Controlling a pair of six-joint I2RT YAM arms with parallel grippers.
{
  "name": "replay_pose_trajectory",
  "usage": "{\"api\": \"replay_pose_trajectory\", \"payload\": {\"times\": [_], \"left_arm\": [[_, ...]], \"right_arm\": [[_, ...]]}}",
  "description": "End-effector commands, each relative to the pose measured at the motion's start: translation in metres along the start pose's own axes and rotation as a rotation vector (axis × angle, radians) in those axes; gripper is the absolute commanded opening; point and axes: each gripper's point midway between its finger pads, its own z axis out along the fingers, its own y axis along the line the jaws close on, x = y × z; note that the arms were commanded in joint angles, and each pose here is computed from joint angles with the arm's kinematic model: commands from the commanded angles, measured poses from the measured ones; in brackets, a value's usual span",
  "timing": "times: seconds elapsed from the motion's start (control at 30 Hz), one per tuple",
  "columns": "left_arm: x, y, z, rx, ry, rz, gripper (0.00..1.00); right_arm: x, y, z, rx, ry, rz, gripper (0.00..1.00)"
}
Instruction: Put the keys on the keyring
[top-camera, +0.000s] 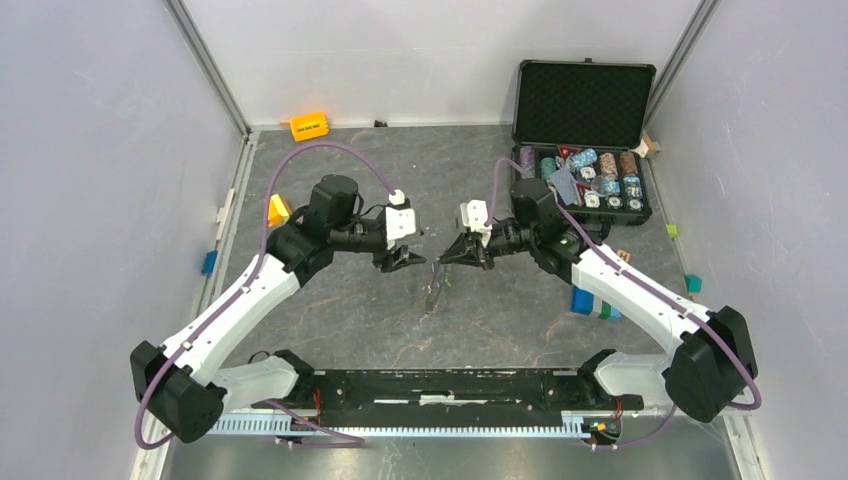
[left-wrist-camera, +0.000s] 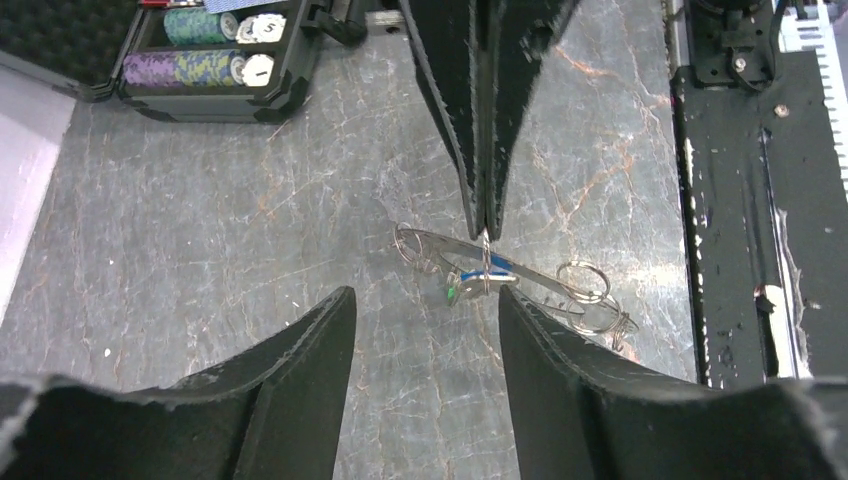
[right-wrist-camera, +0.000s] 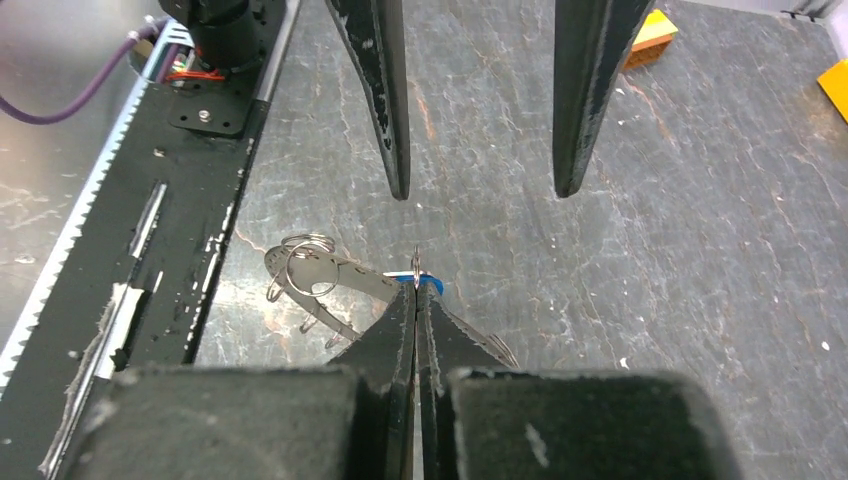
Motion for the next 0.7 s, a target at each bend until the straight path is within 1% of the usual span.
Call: {"api": "replay_pose_trajectory", "payload": {"times": [0.0,0.07,0.13,0.23,0.33,0.4,0.57,0.67], "left_arm": [[-0.001,-0.011,0.0,0.067,-0.068,0.127,0.6],[0.002,-0.018,0.002,0.105,-0.084,0.172,0.58],[0.005,-0.024,0.006,0.145,-0.101,0.184,0.57],[0.006,-0.026,0.011,0.172,-0.121,0.187,0.56],[0.004,-0.027,0.015,0.195,-0.144,0.183,0.51],[0.004,-0.029,0.017,0.208,-0.156,0.176,0.49],[0.001,-0.027,0.02,0.212,-0.182,0.168,0.48],[0.0,-0.031,0.022,0.239,-0.197,0.147,0.41]], "right_arm": [[-0.045,-0.001,-0.008,-0.037,-0.117,-0.07,0.0],[-0.047,-0.001,-0.01,-0.048,-0.125,-0.069,0.0],[-0.049,0.0,-0.011,-0.062,-0.136,-0.069,0.0],[-0.05,0.002,-0.011,-0.082,-0.146,-0.058,0.0],[-0.049,0.002,-0.01,-0.085,-0.147,-0.05,0.0],[-0.049,0.002,-0.01,-0.087,-0.151,-0.049,0.0],[-0.051,0.0,-0.01,-0.088,-0.157,-0.042,0.0],[-0.05,0.0,-0.009,-0.086,-0.155,-0.037,0.0]]}}
